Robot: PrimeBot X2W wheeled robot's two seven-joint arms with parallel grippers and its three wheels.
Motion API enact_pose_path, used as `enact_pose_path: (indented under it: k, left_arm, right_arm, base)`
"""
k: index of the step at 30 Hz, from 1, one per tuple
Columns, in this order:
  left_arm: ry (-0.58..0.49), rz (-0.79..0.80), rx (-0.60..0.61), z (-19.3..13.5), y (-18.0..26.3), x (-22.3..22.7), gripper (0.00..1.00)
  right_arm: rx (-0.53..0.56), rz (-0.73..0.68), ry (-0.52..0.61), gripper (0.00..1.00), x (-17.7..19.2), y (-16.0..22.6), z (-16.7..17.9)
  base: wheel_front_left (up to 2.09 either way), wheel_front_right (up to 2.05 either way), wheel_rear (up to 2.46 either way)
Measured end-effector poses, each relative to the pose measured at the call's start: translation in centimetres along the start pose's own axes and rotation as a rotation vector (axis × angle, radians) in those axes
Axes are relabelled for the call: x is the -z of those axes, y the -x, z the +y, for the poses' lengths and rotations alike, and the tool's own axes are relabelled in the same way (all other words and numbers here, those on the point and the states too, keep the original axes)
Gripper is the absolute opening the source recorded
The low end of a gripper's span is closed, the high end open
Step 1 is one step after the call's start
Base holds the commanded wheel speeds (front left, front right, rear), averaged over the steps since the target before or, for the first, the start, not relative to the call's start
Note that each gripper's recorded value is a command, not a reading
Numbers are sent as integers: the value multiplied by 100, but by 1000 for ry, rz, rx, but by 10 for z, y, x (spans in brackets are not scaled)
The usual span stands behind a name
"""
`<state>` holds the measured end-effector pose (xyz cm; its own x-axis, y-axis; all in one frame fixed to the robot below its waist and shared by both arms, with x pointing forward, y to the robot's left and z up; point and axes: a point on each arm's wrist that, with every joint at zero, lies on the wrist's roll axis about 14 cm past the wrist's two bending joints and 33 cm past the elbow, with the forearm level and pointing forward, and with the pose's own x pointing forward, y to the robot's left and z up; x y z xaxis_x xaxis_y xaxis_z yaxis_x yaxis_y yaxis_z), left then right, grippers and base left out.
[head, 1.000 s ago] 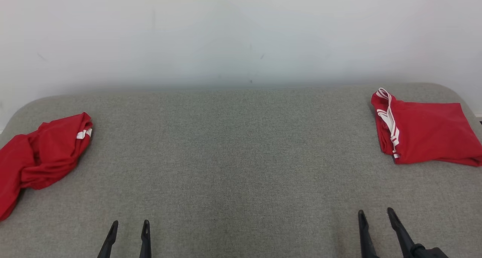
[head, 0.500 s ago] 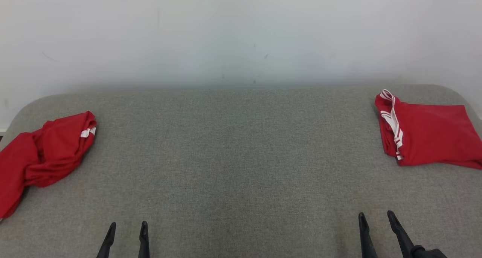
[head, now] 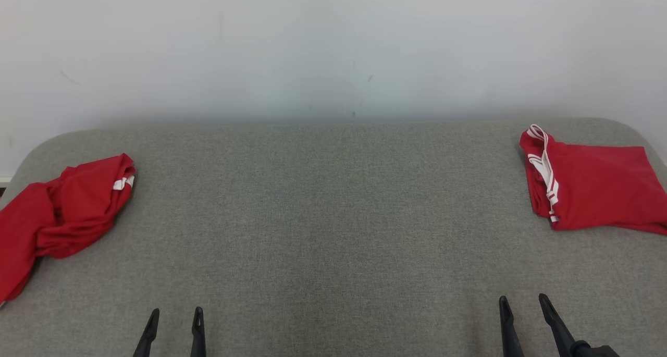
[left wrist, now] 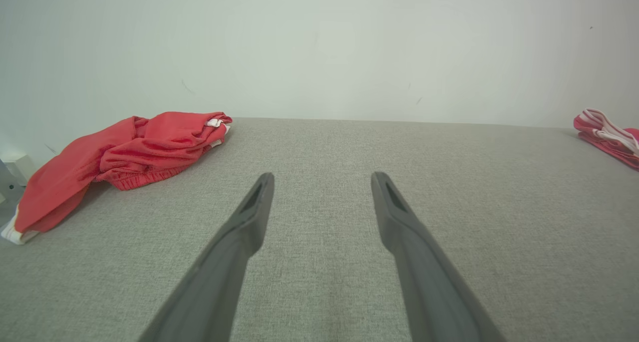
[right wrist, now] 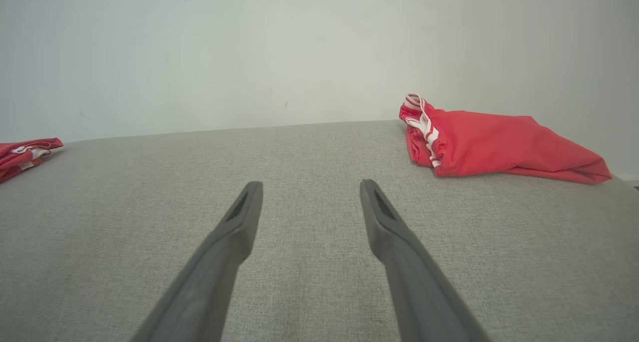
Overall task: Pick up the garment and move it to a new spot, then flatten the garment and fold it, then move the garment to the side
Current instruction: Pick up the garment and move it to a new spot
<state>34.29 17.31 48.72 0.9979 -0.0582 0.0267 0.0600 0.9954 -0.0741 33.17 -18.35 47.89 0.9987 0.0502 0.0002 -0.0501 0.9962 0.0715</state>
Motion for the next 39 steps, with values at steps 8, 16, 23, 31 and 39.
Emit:
enact_pose_path:
  k: [8, 16, 23, 31, 39]
  left_arm:
    - [0, 5, -6, 2, 1, 2, 100]
    - [-4, 8, -16, 5, 2, 2, 100]
    - [-6, 12, -29, 10, 6, 3, 100]
    - [-15, 10, -80, 26, 17, 2, 100]
    - [-20, 4, -219, 65, 43, -1, 100]
  right_arm:
    - [2, 6, 0, 100, 2, -1, -1]
    - [-2, 10, -1, 100, 3, -2, 0]
    - [-9, 21, -4, 100, 6, -3, 2]
    - [-66, 37, -14, 100, 12, -12, 19]
    - [-181, 66, -22, 100, 20, -28, 55]
  base:
    - [0, 0, 0]
    - [0, 0, 0]
    - [0, 0, 0]
    - [0, 0, 0]
    - [0, 0, 0]
